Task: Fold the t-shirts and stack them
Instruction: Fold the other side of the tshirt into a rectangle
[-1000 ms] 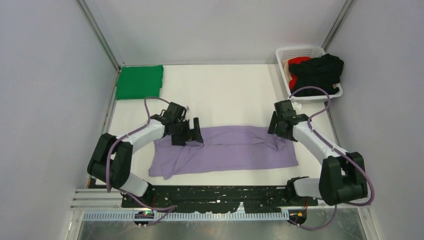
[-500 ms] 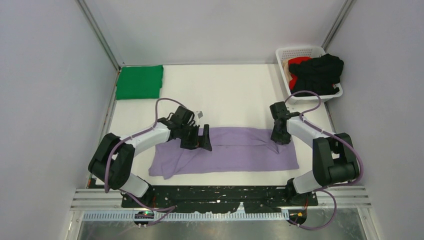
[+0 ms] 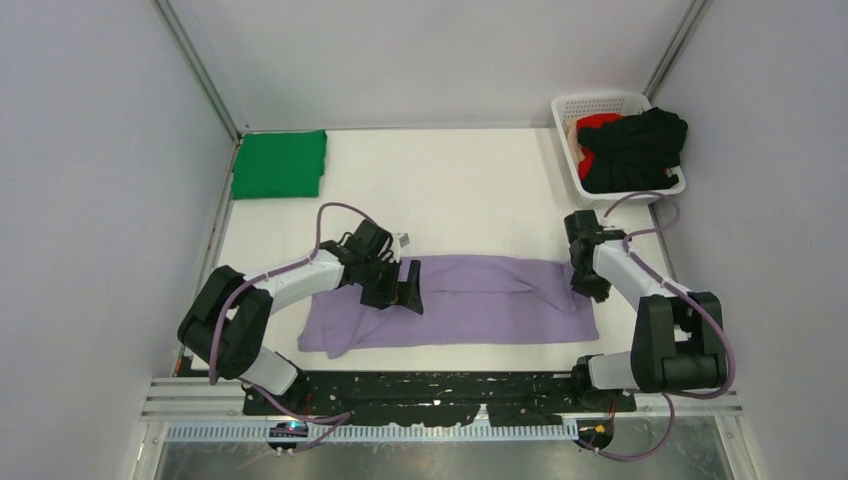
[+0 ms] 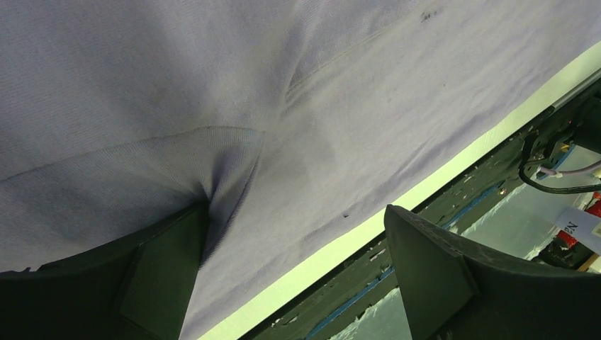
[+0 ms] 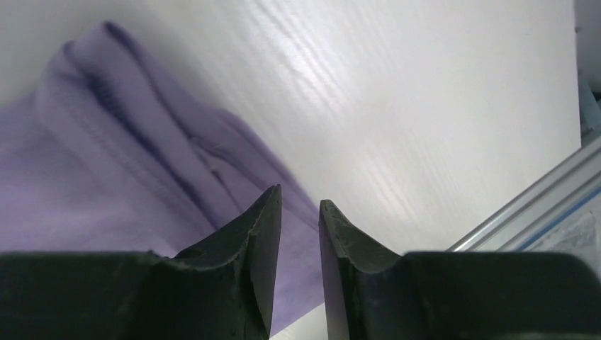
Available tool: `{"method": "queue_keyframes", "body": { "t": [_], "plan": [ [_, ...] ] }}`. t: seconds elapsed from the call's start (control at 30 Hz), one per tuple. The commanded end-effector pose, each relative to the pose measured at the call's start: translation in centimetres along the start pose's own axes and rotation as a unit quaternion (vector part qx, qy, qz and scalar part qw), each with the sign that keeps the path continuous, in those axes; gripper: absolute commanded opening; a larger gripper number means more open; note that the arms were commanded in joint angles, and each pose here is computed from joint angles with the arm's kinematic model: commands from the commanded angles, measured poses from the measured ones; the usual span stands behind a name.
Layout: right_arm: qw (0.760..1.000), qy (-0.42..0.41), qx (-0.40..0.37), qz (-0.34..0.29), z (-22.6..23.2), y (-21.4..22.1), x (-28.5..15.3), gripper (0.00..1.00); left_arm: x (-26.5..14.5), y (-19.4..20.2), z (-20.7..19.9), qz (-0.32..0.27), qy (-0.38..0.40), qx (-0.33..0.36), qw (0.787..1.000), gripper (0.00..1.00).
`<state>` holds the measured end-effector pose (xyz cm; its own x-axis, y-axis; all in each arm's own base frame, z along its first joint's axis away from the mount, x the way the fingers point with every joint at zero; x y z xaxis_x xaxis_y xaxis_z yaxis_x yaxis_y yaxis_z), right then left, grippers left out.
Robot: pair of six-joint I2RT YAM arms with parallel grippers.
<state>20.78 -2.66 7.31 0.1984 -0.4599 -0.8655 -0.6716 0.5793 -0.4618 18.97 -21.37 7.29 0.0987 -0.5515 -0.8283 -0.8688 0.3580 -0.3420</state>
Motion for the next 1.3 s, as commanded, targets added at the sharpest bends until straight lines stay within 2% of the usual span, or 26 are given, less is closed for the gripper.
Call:
{"method": "queue_keyframes", "body": {
  "t": [0.0,0.07,0.17,0.27,0.33,0.4,0.6,0.73,0.8,0.97,1.1,1.27],
  "plan": [
    [0.996,0.04,0.073,-0.014,-3.1,-1.3,0.1,0.38,-0.1,1.4,1.7,0.029,-0.053,-0.011,0.998,1.0],
    [0.996,0.004,0.084,-0.019,-2.5,-1.8,-0.3,0.42,-0.6,1.2,1.3,0.022,-0.048,-0.006,0.999,1.0],
    [0.989,-0.114,0.086,-0.028,-0.2,-2.8,-2.4,0.47,-2.1,0.2,-0.1,-0.006,-0.02,0.011,1.0,1.0],
    [0.968,-0.239,0.068,-0.047,2.2,-3.7,-4.9,0.48,-4.0,-0.8,-1.2,-0.048,-0.012,0.031,0.998,1.0],
    [0.949,-0.306,0.053,-0.06,3.4,-4.0,-6.3,0.5,-5.0,-1.2,-0.9,-0.07,-0.034,0.036,0.996,1.0],
    [0.939,-0.336,0.042,-0.059,4.2,-3.7,-6.9,0.5,-5.4,-1.3,-0.2,-0.077,-0.063,0.035,0.994,1.0],
    [0.94,-0.34,0.008,-0.024,6.1,-1.8,-6.0,0.5,-4.2,-1.7,1.1,-0.037,-0.096,0.001,0.995,1.0],
    [0.94,-0.34,0.006,-0.025,6.3,-1.7,-5.8,0.5,-3.4,-1.9,3.6,-0.048,-0.176,-0.031,0.983,1.0],
    [0.94,-0.339,0.005,-0.025,6.4,-1.8,-5.7,0.5,-2.8,-2.2,4.0,-0.045,-0.186,-0.043,0.981,1.0],
    [0.94,-0.341,0.001,-0.026,6.5,-1.9,-5.6,0.5,-1.5,-2.0,2.6,-0.034,-0.143,-0.028,0.989,0.99],
    [0.941,-0.338,0.001,-0.029,6.5,-1.9,-5.6,0.5,-0.7,-1.1,-1.0,-0.024,-0.053,0.015,0.998,0.99],
    [0.941,-0.337,0.001,-0.03,6.4,-1.8,-5.5,0.5,-1.3,0.2,-4.4,-0.018,-0.006,0.079,0.997,1.0]
  ]
}}
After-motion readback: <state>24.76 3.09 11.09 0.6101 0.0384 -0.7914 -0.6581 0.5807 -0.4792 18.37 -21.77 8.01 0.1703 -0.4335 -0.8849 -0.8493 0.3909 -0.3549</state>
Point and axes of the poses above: each gripper's point midway between its finger pads, its own x axis out along the fingers, its own z axis along the line the jaws close on, y = z × x, the point moved 4 cm from there along -x, back along the fingers, and after that the axes turned 14 degrees about x, right-handed, at the moved point
